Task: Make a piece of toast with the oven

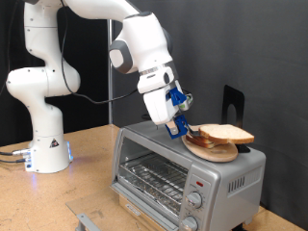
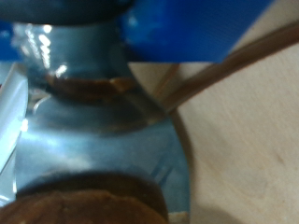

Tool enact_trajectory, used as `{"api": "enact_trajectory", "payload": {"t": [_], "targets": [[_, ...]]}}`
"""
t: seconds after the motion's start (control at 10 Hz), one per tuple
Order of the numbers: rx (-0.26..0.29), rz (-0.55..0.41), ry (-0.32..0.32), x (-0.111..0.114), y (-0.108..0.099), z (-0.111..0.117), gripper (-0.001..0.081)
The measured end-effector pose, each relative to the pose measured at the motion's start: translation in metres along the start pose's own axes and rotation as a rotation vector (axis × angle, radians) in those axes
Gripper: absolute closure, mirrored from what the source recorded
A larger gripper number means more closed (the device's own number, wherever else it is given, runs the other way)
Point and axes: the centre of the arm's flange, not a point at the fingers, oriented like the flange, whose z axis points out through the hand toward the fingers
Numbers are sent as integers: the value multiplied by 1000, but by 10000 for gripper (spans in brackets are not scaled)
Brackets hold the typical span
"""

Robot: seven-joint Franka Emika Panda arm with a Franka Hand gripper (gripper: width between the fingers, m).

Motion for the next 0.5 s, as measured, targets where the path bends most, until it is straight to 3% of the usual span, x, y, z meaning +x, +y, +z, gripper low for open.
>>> {"api": "enact_trajectory", "payload": {"t": [0.2,0.5], "targets": [[24,8,2,0,-1,-3,415],[128,26,5,-2,2,-19,415]]}}
